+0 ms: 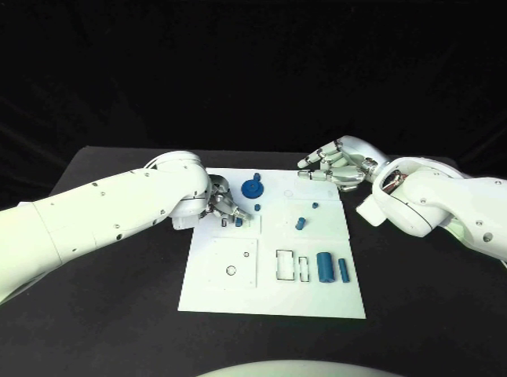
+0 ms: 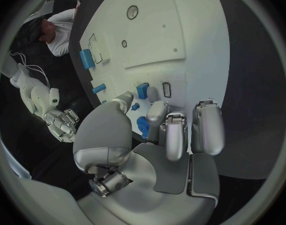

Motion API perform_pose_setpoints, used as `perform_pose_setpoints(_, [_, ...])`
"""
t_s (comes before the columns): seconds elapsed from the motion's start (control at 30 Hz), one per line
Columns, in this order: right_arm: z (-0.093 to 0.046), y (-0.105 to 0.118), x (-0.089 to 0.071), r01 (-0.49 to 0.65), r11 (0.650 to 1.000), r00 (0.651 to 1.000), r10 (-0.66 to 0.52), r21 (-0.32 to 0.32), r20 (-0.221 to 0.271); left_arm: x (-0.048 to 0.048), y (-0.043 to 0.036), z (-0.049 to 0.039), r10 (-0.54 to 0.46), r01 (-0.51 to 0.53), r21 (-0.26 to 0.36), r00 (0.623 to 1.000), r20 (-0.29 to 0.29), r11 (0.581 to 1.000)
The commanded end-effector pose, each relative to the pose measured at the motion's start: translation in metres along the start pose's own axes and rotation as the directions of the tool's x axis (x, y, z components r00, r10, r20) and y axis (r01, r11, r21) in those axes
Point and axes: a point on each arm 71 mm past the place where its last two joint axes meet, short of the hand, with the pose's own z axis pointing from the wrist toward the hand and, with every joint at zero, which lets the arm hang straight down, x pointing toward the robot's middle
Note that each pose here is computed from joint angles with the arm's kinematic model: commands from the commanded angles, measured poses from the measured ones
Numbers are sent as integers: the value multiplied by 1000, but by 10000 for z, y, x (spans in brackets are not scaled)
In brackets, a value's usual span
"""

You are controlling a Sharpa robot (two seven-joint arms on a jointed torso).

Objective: Assemble the parts on the task board

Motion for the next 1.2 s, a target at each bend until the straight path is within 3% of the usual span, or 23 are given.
perform_pose_setpoints(0.03, [0,1,12,5,1000,1000,-5,-6,-11,-23,41,-43,-1,1,-14,1000,8,1000])
perform_pose_setpoints(0.27, [0,-6,9,4,1000,1000,-4,-4,-9,-245,49,-264,5,-5,13,999,34,1000])
perform_pose_setpoints(0.47, [4,-15,10,4,1000,1000,-4,0,-9,-641,132,-423,40,-38,-24,998,45,999])
perform_pose_setpoints(0.67, [16,-14,19,4,1000,1000,-4,-1,-11,-892,288,-353,13,-7,-91,998,59,996])
perform_pose_setpoints(0.8, [21,-14,22,4,1000,1000,-4,-1,-12,-983,369,-286,-18,28,-122,996,84,992])
perform_pose_setpoints(0.97, [26,-11,29,5,1000,1000,-5,-2,-16,-1020,419,-204,-25,38,-157,996,88,987])
perform_pose_setpoints(1.2, [37,2,47,7,1000,1000,-7,-8,-22,-998,404,-74,-28,41,-188,997,73,981])
